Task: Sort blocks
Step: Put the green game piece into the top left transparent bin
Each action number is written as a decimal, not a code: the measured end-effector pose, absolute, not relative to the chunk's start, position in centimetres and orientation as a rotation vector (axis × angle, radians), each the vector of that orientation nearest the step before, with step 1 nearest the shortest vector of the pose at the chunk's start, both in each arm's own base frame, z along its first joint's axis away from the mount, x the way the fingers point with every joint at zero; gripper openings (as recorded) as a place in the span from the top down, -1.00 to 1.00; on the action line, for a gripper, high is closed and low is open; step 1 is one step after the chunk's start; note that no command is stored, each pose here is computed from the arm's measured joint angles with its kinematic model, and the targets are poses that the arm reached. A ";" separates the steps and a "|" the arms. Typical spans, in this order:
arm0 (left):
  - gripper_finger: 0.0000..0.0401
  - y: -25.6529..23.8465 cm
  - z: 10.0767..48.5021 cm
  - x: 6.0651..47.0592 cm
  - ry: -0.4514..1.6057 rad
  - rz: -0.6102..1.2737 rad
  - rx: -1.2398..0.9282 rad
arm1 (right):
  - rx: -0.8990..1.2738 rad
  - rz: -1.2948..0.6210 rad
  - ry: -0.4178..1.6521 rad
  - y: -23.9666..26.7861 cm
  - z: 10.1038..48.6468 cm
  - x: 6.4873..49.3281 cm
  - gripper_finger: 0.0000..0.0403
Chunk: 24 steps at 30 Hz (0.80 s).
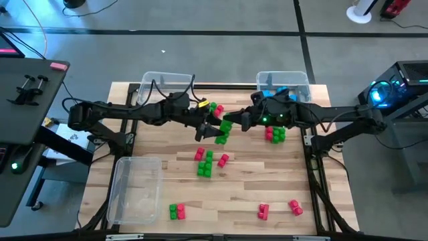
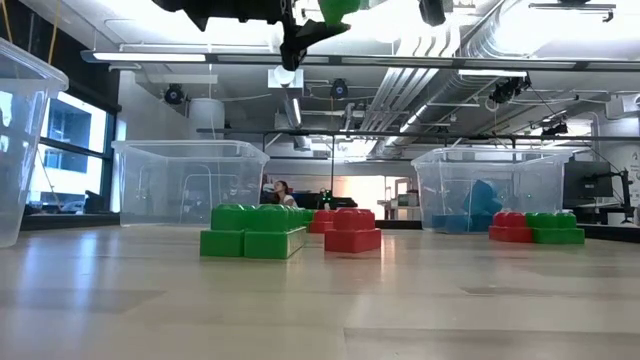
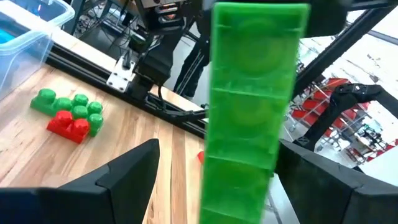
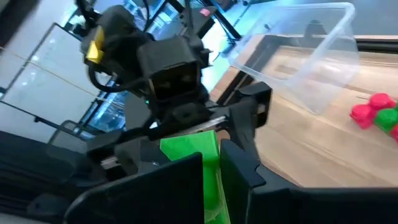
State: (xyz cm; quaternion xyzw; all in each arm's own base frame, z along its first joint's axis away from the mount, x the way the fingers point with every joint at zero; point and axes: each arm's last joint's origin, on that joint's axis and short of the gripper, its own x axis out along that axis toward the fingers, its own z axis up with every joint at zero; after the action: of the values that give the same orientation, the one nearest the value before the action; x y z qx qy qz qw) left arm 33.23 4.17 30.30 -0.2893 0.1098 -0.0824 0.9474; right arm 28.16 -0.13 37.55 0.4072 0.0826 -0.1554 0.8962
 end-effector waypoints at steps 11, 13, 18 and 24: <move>-0.38 3.8 30.3 33.3 0.215 -0.202 -0.501 | 0.839 -0.295 0.148 -0.1 37.8 28.3 1.00; -0.25 3.7 30.4 33.3 0.214 -0.208 -0.486 | 0.834 -0.294 0.148 -0.1 37.8 28.3 1.00; 0.28 3.7 30.3 33.3 0.213 -0.210 -0.470 | 0.810 -0.298 0.147 -0.1 37.8 28.3 0.99; 0.58 4.0 30.3 33.2 0.209 -0.204 -0.416 | 0.811 -0.314 0.137 -0.5 37.9 28.3 0.79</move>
State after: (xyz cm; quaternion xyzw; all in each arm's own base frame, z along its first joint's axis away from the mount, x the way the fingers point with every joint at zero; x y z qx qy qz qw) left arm 33.24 3.99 30.30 -0.2057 0.1035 -0.1008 0.9679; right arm 28.29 -0.46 37.87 0.3925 0.0662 -0.1519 0.9047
